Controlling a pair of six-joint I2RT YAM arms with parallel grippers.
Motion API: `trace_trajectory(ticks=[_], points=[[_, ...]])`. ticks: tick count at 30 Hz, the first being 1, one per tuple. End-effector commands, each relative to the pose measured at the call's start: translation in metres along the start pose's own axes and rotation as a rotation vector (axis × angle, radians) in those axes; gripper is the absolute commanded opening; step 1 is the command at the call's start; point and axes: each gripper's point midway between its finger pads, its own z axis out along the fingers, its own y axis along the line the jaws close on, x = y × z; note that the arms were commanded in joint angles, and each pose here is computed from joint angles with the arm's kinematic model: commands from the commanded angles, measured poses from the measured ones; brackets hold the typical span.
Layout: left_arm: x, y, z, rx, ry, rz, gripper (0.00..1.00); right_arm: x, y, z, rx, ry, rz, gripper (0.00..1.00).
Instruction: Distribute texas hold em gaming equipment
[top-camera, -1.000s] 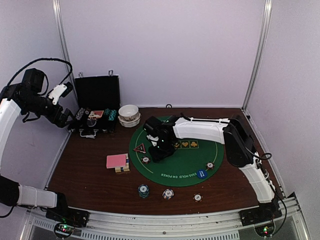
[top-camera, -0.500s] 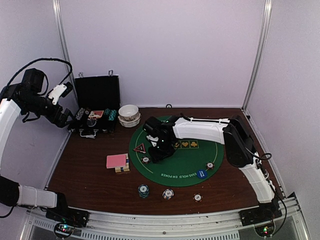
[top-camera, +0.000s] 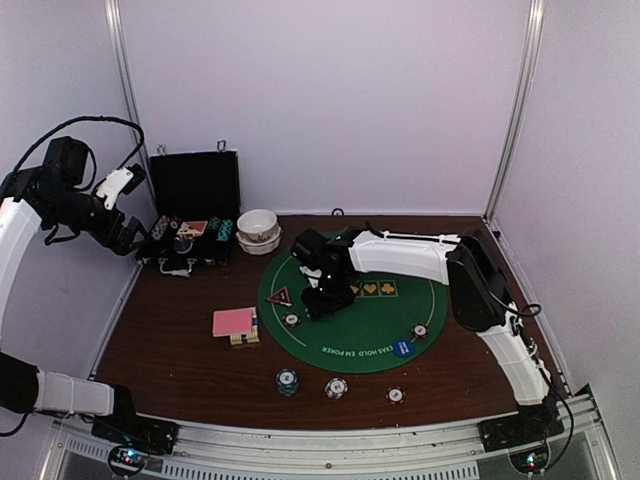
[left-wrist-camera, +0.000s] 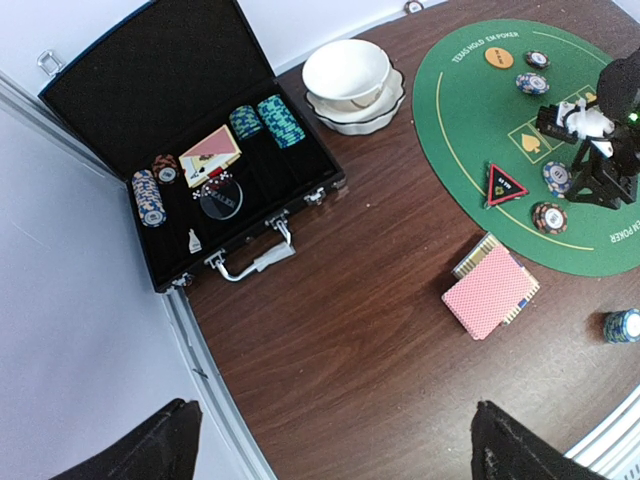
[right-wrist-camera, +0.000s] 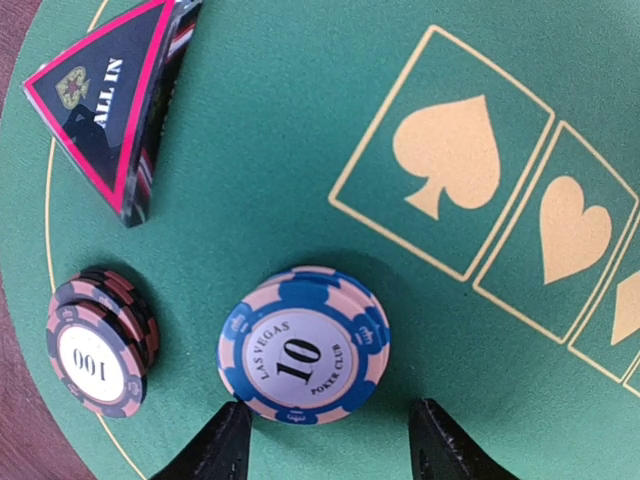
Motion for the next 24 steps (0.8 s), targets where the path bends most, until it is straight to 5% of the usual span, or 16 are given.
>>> trace_trajectory(ticks=[1, 24], points=[[-0.010, 0.006, -0.010, -0.033, -0.044, 0.015, 0.98, 0.001, 0.006, 0.007, -0.023, 0.016, 0.013, 0.55], [-0.008, 0.007, -0.009, -0.038, -0.039, 0.023, 0.98, -0.019, 0.046, 0.022, -0.070, -0.006, -0.058, 0.43]])
